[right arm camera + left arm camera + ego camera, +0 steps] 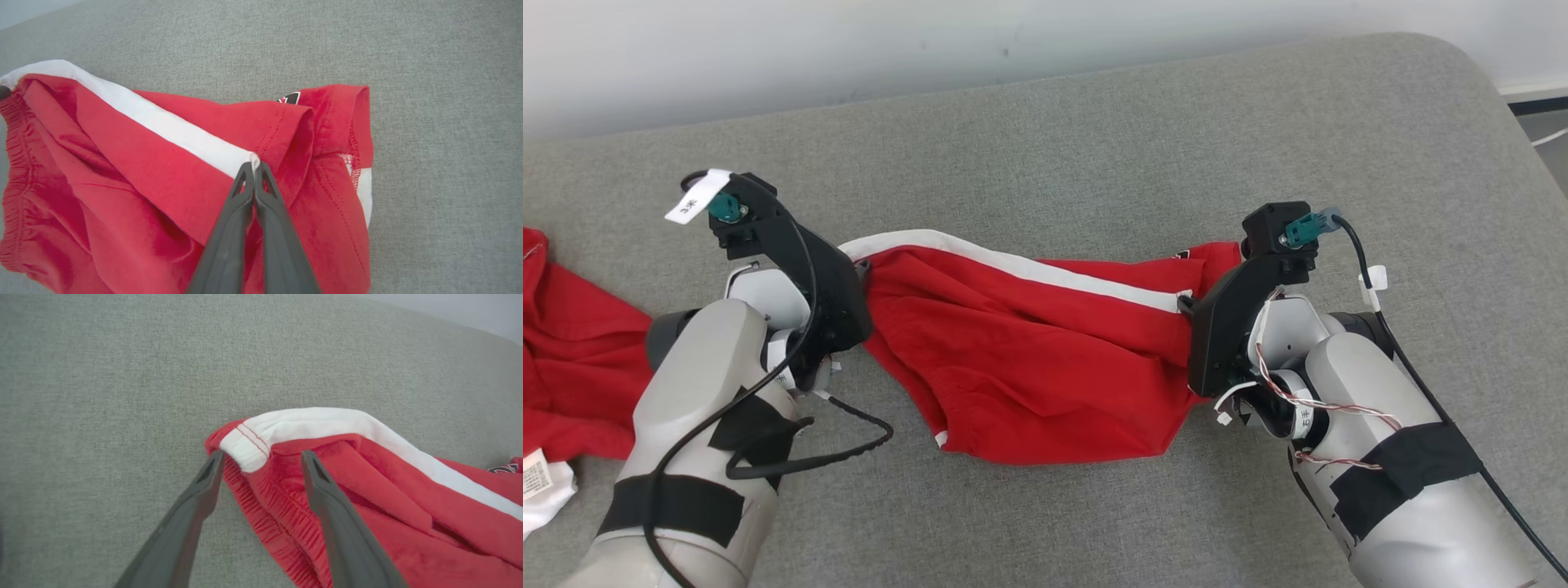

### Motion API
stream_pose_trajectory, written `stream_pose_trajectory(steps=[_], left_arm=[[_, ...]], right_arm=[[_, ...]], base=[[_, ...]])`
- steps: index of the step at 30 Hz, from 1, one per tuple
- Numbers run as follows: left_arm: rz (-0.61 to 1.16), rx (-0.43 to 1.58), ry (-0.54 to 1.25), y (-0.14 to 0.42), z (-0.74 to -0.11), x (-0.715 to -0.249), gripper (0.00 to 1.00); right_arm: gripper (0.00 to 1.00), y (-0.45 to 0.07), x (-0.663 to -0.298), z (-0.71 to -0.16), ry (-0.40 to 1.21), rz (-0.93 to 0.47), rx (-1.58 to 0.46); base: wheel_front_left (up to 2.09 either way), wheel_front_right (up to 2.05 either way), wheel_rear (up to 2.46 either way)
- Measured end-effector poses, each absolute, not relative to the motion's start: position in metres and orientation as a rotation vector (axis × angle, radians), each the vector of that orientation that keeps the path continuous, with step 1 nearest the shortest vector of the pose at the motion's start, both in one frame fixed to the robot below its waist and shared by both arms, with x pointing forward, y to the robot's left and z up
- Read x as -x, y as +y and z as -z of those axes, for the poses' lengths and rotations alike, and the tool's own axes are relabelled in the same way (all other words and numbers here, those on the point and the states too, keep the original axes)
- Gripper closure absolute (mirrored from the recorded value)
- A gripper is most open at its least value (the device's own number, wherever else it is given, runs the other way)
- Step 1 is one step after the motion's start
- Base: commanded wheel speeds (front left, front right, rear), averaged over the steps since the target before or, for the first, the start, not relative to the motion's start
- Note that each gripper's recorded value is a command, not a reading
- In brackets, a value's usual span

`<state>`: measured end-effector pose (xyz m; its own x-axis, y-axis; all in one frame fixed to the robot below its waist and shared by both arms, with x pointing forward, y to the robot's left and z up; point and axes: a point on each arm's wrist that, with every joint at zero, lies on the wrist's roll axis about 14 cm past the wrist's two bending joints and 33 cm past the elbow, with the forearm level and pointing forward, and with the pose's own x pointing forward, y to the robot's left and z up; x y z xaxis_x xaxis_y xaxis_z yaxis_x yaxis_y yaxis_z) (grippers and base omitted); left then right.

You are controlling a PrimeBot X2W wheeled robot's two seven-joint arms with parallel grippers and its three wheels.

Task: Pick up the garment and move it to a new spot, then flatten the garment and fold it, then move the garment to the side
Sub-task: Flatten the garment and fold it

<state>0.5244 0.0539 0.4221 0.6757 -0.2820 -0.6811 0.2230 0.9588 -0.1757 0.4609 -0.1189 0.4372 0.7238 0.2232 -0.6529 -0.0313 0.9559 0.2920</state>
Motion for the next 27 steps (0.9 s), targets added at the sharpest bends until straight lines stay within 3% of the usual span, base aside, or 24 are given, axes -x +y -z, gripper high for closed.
stream_pose_trajectory(steps=[21,23,24,25,27], left_arm=[[0.215,0.141,0.775,0.064,-0.420,-0.536,0.00],[0.213,0.140,0.781,0.064,-0.418,-0.536,0.30],[0.212,0.139,0.784,0.065,-0.417,-0.535,0.38],[0.212,0.139,0.785,0.064,-0.417,-0.535,0.52],[0.213,0.139,0.789,0.064,-0.415,-0.535,0.63]], right_arm=[[1.00,-0.121,-0.454,-0.427,0.777,-0.136,-0.269],[1.00,-0.121,-0.454,-0.426,0.779,-0.136,-0.269],[1.00,-0.121,-0.454,-0.426,0.780,-0.136,-0.269],[1.00,-0.121,-0.454,-0.425,0.780,-0.136,-0.269],[1.00,-0.121,-0.454,-0.424,0.782,-0.136,-0.269]], base=[[0.00,0.00,0.00],[0.00,0.00,0.00],[0.00,0.00,0.00],[0.00,0.00,0.00],[0.00,0.00,0.00]])
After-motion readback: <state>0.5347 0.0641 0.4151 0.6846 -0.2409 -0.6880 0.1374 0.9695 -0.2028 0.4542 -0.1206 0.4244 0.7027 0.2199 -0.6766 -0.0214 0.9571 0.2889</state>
